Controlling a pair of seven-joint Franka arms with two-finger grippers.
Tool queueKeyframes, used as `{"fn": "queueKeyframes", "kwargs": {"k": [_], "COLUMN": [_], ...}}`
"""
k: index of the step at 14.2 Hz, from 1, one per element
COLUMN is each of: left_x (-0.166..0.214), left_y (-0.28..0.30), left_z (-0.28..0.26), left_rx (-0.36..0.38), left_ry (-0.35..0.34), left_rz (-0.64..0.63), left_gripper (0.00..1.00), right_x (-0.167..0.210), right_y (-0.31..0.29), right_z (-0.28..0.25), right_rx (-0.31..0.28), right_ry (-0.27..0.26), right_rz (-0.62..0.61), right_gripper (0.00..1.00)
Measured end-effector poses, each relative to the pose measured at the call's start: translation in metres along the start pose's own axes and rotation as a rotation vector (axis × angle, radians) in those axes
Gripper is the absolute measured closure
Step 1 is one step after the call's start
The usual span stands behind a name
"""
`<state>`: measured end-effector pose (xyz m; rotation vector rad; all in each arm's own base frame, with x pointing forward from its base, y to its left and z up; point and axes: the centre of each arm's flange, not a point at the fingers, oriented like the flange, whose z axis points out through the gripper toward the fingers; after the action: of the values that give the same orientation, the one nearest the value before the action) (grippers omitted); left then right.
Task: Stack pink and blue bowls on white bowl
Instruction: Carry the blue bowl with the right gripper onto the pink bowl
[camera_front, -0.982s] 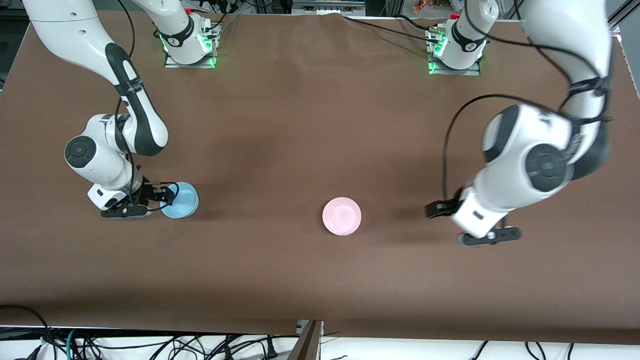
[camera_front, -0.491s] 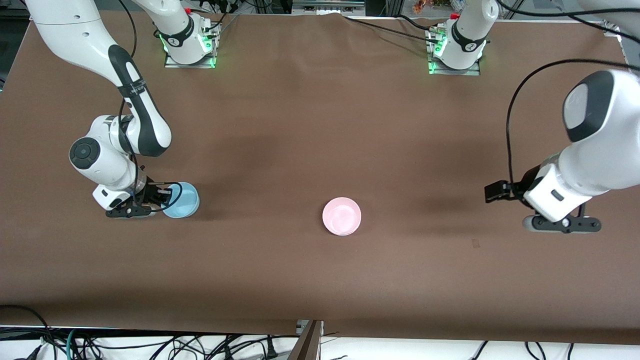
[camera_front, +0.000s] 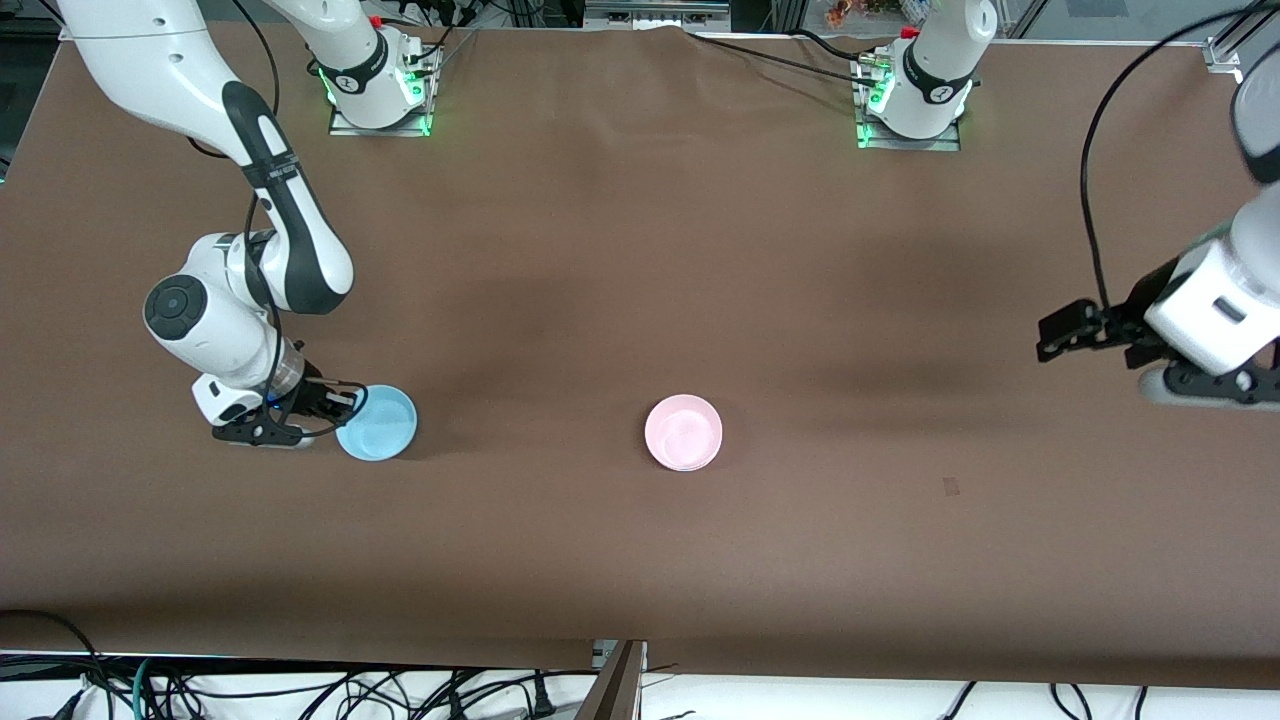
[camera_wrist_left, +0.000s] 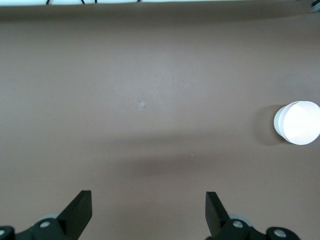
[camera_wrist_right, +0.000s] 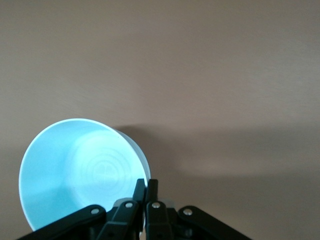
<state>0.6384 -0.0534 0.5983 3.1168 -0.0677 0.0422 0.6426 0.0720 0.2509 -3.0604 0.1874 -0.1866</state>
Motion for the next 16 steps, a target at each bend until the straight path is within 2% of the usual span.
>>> {"fn": "queueKeyframes", "kwargs": {"k": [2,6,7,9,10,13,16], "left_x": [-0.025,-0.076,-0.087,-0.100,-0.101,-0.097,-0.093], "left_y": [0.012,0.014,0.012,0.001,-0.011,-0.039,-0.045], "left_z": [-0.020,-0.030,-0.028,-0.021,-0.016,0.007,0.017], "left_rx": [0.001,0.038,0.046,0.055,0.054,0.047,0.044], "left_ry": [0.001,-0.027,-0.039,-0.059,-0.068,-0.114,-0.132], "left_rz": [0.014,0.064,0.064,0.046,0.033,0.007,0.000], "left_gripper": [0.00,0.00,0.00,0.00,0.00,0.00,0.00], "right_x": [0.006,0.011,0.005,-0.013,-0.023,-0.048,-0.070], "right_y": [-0.038,-0.127,-0.148,-0.189,-0.210,-0.270,-0.320], "right_z": [-0.019,-0.072,-0.080,-0.084,-0.081,-0.056,-0.019], "right_rx": [0.030,0.236,0.271,0.299,0.304,0.363,0.405], "right_ry": [-0.049,-0.145,-0.167,-0.202,-0.208,-0.159,-0.134], "right_rz": [0.073,0.209,0.223,0.236,0.231,0.211,0.183], "right_gripper": [0.97,0.97,0.97,0.97,0.97,0.97,0.97]}}
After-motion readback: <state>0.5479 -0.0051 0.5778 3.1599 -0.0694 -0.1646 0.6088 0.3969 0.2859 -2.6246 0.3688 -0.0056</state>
